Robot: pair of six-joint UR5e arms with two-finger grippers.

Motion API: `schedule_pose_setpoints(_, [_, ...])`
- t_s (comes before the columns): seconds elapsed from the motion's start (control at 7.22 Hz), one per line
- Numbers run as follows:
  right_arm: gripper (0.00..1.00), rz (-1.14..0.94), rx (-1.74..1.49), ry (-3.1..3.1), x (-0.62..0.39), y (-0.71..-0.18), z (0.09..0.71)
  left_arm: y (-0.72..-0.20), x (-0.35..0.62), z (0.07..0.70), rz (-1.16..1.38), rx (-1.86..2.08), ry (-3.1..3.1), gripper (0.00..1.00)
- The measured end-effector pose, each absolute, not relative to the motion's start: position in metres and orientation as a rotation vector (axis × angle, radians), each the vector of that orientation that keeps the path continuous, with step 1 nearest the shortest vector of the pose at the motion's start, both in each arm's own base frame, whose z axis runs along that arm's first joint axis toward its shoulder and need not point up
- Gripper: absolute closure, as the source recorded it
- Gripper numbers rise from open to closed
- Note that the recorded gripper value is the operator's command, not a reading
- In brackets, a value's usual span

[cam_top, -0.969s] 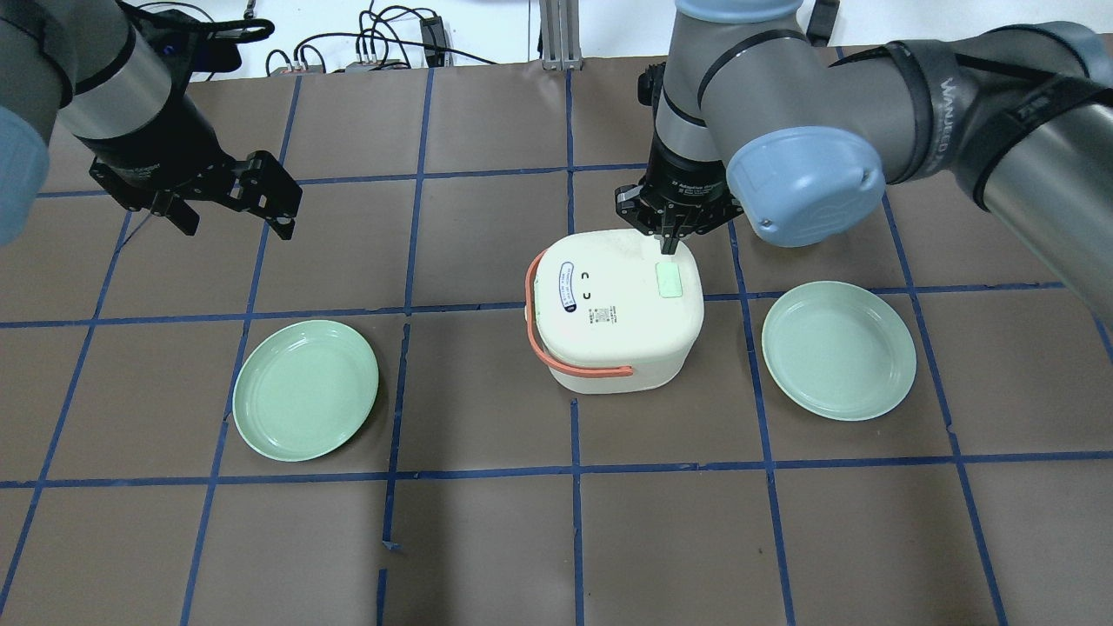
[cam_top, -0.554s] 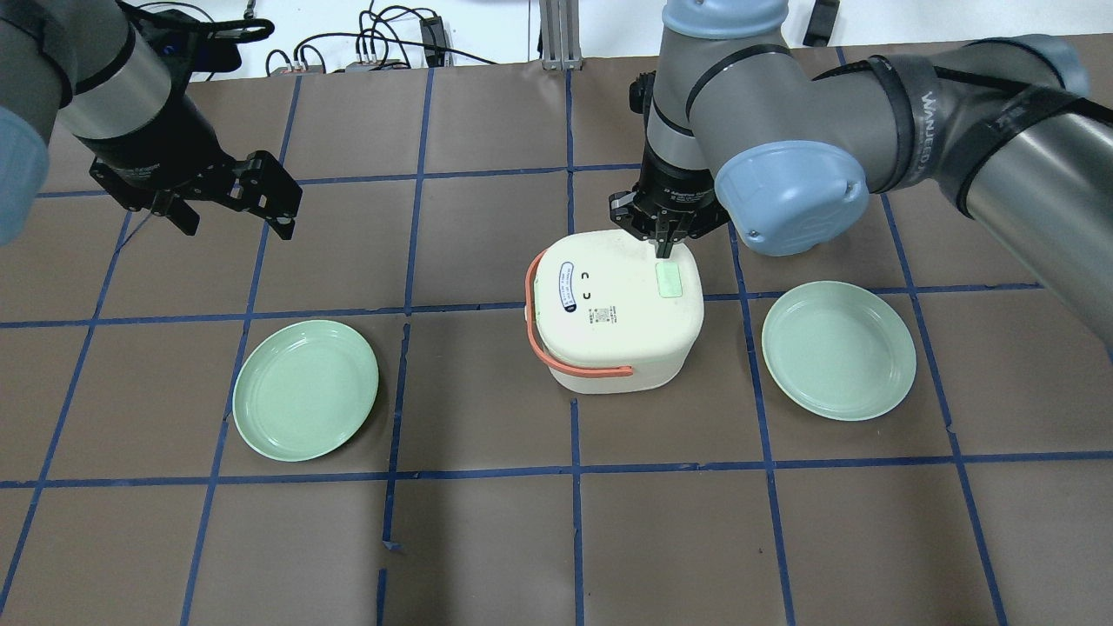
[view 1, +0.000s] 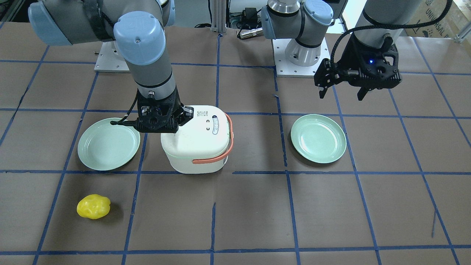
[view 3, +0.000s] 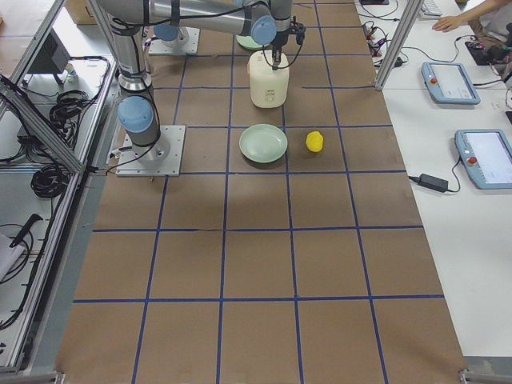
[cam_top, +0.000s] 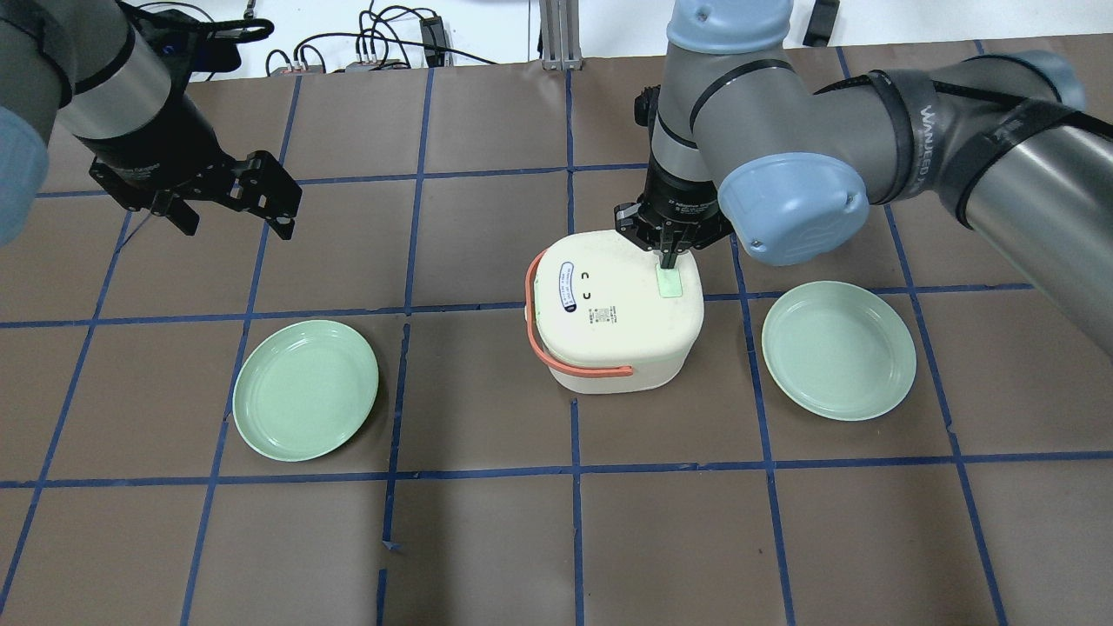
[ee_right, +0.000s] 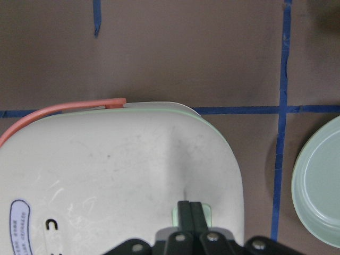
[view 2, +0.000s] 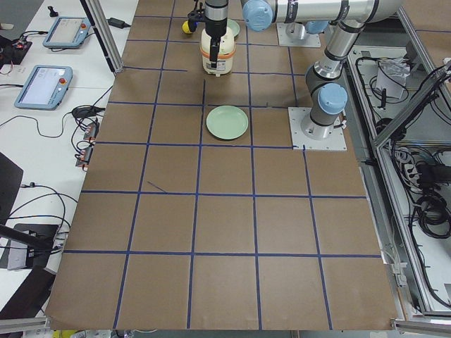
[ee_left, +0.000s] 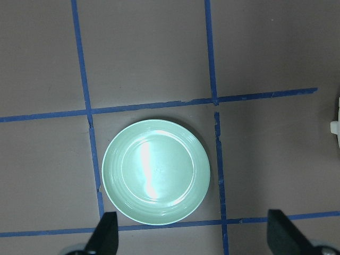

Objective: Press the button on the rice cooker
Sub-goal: 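Lower the right gripper and press down on the green button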

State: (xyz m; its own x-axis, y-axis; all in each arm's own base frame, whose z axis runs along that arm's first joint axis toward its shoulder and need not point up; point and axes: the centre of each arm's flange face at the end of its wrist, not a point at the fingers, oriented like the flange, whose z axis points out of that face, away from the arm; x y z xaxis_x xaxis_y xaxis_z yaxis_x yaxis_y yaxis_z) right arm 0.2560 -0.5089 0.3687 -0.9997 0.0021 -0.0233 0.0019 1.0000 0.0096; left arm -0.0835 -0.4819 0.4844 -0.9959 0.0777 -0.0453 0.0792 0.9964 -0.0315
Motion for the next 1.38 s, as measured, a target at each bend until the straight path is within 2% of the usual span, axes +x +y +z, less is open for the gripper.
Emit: schedule_pose_setpoints(1.38, [0.92,0.036,0.001,3.117,0.2574,-0.5078,0.3624,-0.4818,-0.0839,0.4844,-0.051,0.123,3.094,0.00])
